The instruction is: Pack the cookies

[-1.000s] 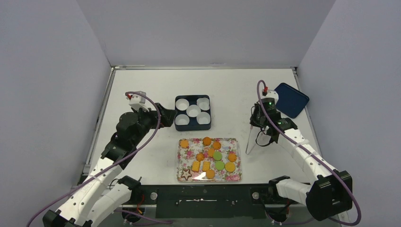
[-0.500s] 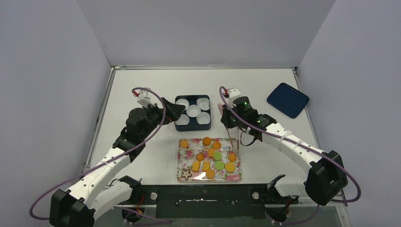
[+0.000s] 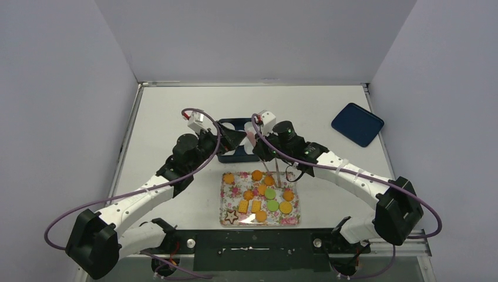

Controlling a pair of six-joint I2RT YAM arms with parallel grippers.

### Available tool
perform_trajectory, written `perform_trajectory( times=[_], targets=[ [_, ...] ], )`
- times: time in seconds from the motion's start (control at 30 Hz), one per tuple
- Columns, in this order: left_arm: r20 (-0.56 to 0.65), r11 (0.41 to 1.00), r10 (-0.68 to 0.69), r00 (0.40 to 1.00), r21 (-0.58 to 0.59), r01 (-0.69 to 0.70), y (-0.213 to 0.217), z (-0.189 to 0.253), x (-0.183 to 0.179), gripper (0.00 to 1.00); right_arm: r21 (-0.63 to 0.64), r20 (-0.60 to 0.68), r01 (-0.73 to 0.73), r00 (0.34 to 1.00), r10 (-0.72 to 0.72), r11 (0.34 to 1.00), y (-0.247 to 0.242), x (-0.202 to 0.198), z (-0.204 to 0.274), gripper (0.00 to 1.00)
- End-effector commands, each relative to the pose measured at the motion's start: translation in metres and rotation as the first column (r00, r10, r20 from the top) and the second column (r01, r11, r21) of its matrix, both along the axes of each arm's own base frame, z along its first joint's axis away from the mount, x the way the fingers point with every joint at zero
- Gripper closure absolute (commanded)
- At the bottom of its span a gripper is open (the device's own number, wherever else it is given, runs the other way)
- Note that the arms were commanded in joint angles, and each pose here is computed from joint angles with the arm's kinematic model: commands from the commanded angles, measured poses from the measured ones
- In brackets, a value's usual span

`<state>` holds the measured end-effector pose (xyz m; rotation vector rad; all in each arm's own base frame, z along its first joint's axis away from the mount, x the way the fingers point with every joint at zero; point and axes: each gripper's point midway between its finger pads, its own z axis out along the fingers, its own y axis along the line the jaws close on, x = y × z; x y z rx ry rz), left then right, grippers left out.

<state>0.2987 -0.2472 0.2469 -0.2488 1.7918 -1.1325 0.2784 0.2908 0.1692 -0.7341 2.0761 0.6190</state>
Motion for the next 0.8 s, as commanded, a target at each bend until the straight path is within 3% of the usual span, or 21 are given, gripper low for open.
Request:
perform_trajectory(
  times=[0.0,0.13,0.43,0.53,0.77],
  targets=[
    [0.058,0.996,-0.003,0.998,-0.087,0.008,-0.014,0.02,0.002,0.03,0.101,0.094,-0.063,0.994,0.053,0.993,0.031,0.007,0.035,1.0],
    [0.045,0.995,-0.021,0.999,-0.092,0.025,-0.023,0.015,0.002,0.04,0.149,0.105,-0.104,0.99,0.089,0.983,0.047,-0.001,0.038,1.0],
    [-0.018,0.997,0.044,0.999,-0.067,-0.045,-0.017,-0.012,0.007,0.19,0.19,0.122,-0.134,0.986,0.112,0.973,0.06,-0.008,0.041,1.0],
    [-0.019,0.996,0.041,0.999,-0.075,-0.042,-0.017,-0.011,0.007,0.29,0.194,0.129,-0.138,0.985,0.114,0.971,0.061,-0.009,0.042,1.0],
    [-0.036,0.988,0.07,0.997,-0.133,-0.074,-0.012,-0.008,0.005,0.64,0.201,0.137,-0.153,0.982,0.126,0.968,0.062,-0.012,0.04,1.0]
  ],
)
